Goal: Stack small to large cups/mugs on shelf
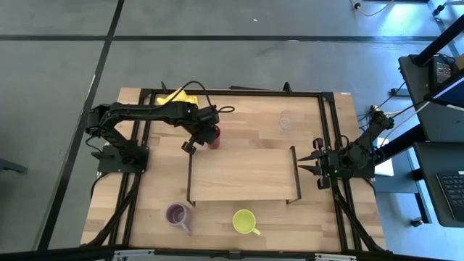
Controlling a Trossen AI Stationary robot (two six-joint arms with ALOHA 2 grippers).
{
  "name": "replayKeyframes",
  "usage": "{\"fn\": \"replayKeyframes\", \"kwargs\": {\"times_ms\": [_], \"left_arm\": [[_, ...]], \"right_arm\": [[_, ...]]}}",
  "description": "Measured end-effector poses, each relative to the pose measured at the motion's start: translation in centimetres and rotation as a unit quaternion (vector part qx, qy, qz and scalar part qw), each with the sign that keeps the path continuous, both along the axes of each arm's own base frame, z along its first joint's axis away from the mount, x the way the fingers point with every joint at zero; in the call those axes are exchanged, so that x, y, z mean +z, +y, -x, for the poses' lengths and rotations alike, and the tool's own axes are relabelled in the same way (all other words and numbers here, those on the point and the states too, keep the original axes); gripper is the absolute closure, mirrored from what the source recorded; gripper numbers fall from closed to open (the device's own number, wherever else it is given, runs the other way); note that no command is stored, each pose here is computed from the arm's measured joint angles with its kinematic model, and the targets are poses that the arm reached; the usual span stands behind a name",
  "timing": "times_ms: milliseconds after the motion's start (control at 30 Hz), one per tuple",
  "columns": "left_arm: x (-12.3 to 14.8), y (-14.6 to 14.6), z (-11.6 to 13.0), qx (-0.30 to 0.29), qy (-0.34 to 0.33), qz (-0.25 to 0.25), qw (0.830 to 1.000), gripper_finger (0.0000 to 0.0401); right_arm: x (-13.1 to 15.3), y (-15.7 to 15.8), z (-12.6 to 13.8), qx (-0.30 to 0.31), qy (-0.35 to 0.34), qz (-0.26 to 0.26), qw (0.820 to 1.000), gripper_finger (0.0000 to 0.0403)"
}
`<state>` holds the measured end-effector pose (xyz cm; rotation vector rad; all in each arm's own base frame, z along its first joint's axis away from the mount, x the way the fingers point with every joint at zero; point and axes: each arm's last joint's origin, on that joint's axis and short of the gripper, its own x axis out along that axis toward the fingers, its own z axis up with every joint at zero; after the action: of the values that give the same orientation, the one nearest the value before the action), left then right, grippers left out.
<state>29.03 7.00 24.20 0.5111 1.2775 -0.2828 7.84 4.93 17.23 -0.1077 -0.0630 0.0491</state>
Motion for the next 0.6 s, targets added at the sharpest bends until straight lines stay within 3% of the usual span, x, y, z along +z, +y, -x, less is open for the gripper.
{"fn": "replayKeyframes", "kwargs": {"times_ms": [100,367,467,600], "left_arm": [[0.0,0.0,0.2,0.0,0.009,0.0,1.0,0.0394],[1.2,-0.1,0.9,0.003,0.01,-0.036,0.999,0.0399],[2.8,0.2,0.5,0.016,-0.011,-0.081,0.996,0.0399],[7.0,0.1,0.2,0.037,-0.048,-0.132,0.989,0.04]], "right_arm": [[0.0,0.0,0.0,0.0,0.0,0.0,1.0,0.0307],[0.0,0.0,0.0,0.0,0.0,0.0,1.0,0.0307],[0.0,0.0,0.0,0.0,0.0,0.0,1.0,0.0307],[0.0,0.0,0.0,0.0,0.0,0.0,1.0,0.0307]]}}
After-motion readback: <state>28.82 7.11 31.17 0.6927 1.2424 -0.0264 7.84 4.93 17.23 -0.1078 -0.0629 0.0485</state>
